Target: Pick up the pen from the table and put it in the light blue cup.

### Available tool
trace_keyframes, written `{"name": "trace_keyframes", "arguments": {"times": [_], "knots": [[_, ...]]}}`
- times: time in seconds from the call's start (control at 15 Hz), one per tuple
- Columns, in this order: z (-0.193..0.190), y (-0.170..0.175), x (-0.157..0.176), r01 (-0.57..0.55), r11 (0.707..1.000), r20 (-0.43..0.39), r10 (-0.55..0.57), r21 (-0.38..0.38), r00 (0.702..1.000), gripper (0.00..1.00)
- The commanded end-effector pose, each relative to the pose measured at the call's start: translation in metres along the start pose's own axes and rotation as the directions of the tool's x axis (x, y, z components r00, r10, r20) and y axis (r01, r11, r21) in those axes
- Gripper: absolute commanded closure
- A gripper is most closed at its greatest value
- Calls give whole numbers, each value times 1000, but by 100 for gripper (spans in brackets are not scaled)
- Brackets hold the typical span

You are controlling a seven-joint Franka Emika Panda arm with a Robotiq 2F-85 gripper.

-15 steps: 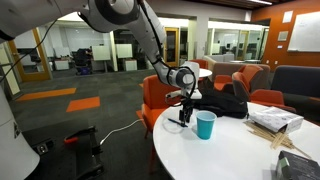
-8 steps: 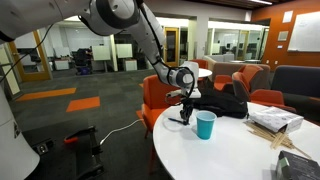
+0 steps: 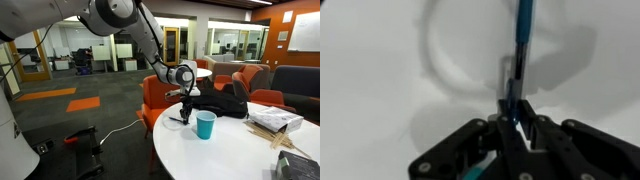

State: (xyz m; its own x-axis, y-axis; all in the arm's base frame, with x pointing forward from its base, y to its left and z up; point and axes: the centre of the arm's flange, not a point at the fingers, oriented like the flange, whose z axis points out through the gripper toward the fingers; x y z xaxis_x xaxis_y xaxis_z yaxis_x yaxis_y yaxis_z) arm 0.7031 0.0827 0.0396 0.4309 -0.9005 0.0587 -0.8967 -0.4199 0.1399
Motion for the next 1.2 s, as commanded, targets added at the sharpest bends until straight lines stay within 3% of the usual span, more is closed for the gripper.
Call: {"name": "trace_keyframes", "arguments": {"times": [0.0,0.27,0.73,0.93,1.13], "knots": [[-31,10,2,13,997,-97,-20,-78,995,98],[-76,20,13,-9,994,-190,-11,-106,982,98],[-143,37,22,-10,997,-310,-16,-80,951,98],[-156,47,34,-104,991,-467,54,-81,882,98],[-159,55,50,-195,979,-600,122,-58,791,98]]}}
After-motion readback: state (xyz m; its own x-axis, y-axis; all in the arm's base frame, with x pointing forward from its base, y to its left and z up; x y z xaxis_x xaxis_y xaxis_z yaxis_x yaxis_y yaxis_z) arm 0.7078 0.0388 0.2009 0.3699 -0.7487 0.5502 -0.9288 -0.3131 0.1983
